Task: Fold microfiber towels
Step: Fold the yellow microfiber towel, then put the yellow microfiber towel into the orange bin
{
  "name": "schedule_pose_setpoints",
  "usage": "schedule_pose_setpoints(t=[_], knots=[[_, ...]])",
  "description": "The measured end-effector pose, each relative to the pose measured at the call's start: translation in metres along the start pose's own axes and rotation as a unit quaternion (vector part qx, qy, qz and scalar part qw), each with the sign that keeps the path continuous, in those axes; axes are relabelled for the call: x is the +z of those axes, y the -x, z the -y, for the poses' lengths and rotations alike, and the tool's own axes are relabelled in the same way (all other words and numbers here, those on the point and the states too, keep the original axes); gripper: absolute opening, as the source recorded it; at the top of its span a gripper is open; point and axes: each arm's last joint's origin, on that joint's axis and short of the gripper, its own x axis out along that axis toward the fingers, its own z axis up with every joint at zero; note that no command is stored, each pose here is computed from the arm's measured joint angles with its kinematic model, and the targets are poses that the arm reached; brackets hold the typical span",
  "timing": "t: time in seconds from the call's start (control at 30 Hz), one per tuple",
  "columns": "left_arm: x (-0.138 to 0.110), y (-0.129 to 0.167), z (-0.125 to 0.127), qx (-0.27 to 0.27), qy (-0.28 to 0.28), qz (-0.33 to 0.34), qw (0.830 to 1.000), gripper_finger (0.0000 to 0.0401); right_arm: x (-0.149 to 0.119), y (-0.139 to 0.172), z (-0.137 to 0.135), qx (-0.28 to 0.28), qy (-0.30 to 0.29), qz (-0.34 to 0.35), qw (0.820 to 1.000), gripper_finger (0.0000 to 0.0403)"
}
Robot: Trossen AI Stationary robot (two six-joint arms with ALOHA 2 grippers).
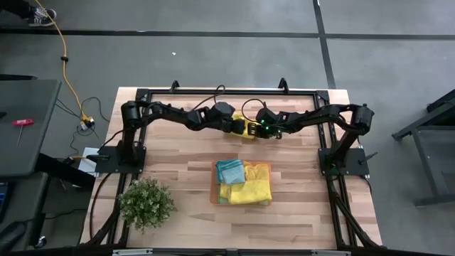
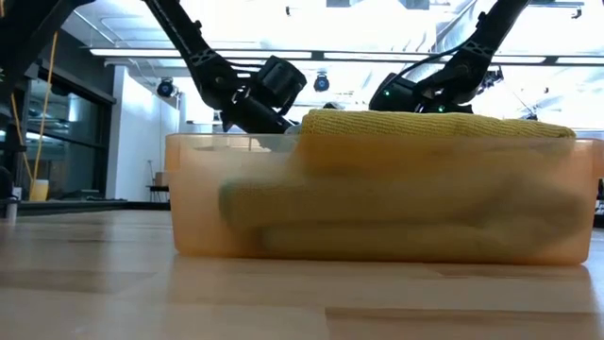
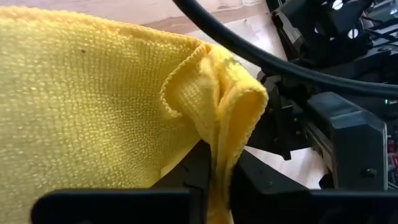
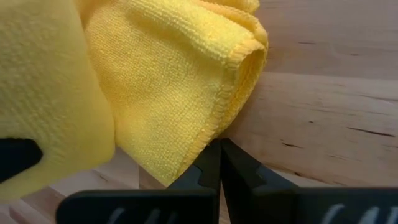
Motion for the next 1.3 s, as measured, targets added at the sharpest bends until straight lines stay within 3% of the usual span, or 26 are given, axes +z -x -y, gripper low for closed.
schedule_pose_setpoints(t=[0.27, 0.6, 0.9, 1.07, 1.3], knots=[[-0.001, 0.0, 0.002, 0.0, 0.0, 0.009, 1.0, 0.009, 0.0, 0.0, 0.0, 0.001, 0.0, 0.0, 1.0, 0.0], [0.007, 0.001, 0.007, -0.052, -0.013, 0.019, 0.998, 0.0153, 0.0, 0.0, 0.0, 0.001, 0.0, 0.001, 1.0, 0.0], [0.025, 0.014, -0.007, -0.092, -0.053, -0.066, 0.992, 0.0164, 0.002, 0.004, -0.001, 0.002, 0.015, 0.004, 1.0, 0.0], [0.049, 0.04, -0.015, -0.053, -0.096, -0.045, 0.993, 0.0162, 0.008, 0.017, 0.004, -0.014, 0.039, 0.004, 0.999, 0.0], [0.08, 0.076, -0.018, -0.043, -0.147, -0.001, 0.988, 0.0161, 0.013, 0.043, 0.012, -0.043, 0.108, -0.017, 0.993, 0.0]])
